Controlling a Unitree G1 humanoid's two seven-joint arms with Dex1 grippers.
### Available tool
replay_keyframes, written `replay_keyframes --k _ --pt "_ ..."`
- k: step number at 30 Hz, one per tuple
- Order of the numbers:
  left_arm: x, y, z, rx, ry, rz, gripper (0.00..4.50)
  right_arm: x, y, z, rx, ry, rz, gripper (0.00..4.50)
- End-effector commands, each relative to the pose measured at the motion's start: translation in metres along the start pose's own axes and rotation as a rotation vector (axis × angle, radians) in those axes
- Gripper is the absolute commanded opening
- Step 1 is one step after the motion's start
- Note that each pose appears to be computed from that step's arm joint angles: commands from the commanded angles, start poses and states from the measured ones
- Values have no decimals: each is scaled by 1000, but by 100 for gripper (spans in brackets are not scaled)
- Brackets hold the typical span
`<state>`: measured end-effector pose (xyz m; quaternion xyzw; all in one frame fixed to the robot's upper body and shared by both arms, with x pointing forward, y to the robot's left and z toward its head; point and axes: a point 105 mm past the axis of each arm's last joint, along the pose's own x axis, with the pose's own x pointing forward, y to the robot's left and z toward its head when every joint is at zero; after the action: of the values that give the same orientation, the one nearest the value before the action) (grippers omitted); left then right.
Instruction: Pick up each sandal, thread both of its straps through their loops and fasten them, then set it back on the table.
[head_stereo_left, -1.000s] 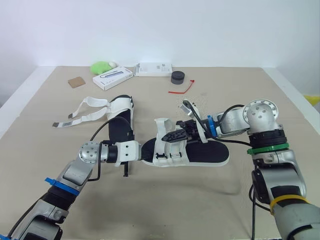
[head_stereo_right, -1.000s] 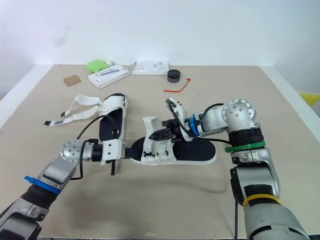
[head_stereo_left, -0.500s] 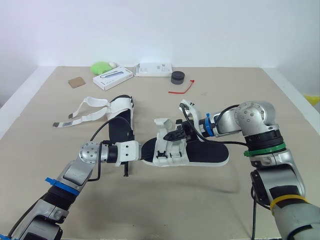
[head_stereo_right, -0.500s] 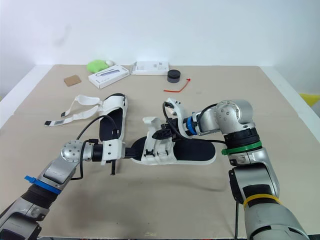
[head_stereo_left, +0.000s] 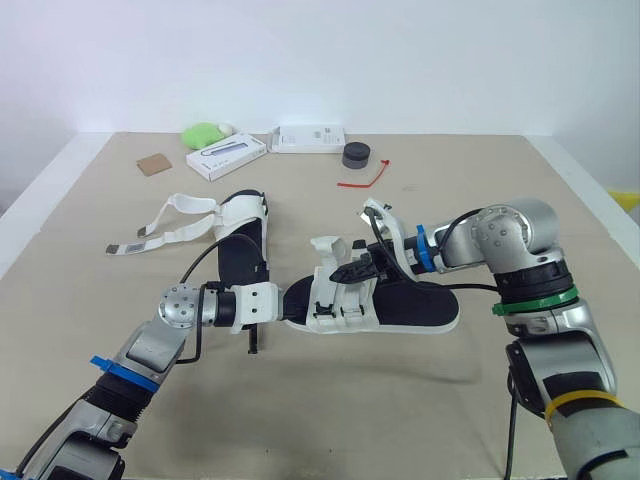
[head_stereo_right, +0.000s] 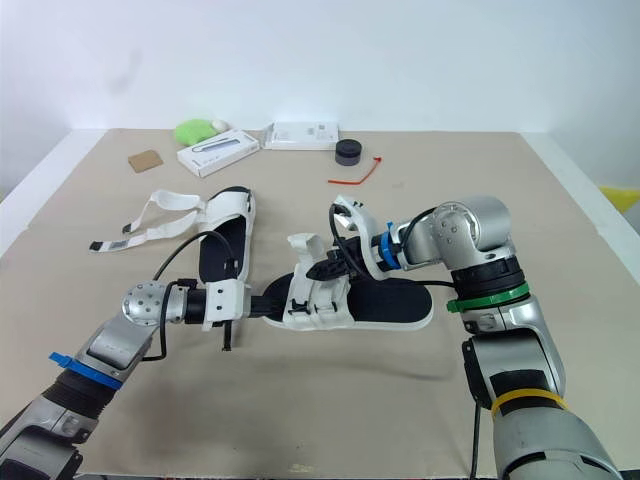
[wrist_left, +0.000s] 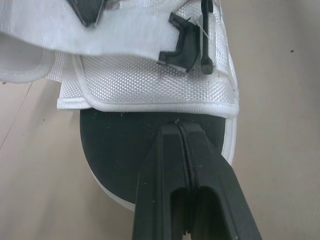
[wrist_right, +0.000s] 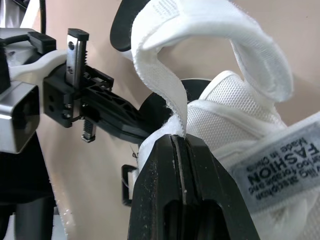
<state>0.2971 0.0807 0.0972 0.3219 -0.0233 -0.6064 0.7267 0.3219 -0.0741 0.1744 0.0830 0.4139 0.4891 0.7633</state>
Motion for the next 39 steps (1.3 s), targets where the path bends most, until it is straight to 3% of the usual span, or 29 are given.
replay_keyframes --k 1,19,29,39 --pt "1 -18 -30 -75 117 -53 0 -11 29 17 -53 -48 122 10" --pt "2 -20 -30 -72 116 -58 0 -9 17 8 14 -36 78 10" --pt "0 -21 -31 -74 122 -55 0 -11 31 12 9 -33 141 10" --pt "2 -19 -31 -73 120 -53 0 -3 6 -5 -4 -16 -2 10"
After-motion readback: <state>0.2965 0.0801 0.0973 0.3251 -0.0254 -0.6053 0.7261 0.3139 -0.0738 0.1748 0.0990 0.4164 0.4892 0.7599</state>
